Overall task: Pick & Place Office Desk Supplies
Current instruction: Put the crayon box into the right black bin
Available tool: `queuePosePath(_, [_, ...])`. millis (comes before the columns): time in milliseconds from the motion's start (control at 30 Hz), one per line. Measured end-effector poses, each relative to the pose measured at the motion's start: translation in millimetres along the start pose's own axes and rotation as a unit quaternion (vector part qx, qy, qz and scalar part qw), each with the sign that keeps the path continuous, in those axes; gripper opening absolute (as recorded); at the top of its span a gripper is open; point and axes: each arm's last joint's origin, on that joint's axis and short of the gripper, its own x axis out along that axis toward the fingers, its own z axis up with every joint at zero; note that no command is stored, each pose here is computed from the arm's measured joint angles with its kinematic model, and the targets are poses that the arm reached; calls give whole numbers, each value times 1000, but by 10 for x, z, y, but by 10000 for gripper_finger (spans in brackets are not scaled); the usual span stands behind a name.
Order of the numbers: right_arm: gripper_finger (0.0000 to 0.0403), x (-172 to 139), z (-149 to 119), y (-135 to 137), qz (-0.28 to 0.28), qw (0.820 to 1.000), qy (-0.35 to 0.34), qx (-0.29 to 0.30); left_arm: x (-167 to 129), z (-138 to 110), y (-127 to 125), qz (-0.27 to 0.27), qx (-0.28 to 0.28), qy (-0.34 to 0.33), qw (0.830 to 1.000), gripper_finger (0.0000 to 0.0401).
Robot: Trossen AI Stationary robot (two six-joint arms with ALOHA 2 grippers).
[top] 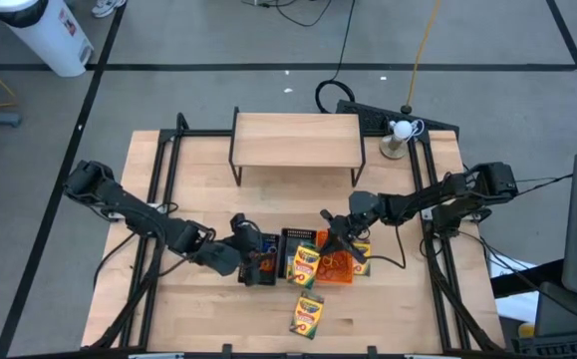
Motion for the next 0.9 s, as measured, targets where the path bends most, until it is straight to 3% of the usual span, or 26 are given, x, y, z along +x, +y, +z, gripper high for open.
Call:
queuePosePath(467, [11,-49,32,-74,-19,1000,-16,-1,7,10,6,-3,4,-1,1000,230])
queuePosePath(900, [141,-56,120,-76,-33,998,-55,-23,7,9,5,-3,25,-1,1000,230])
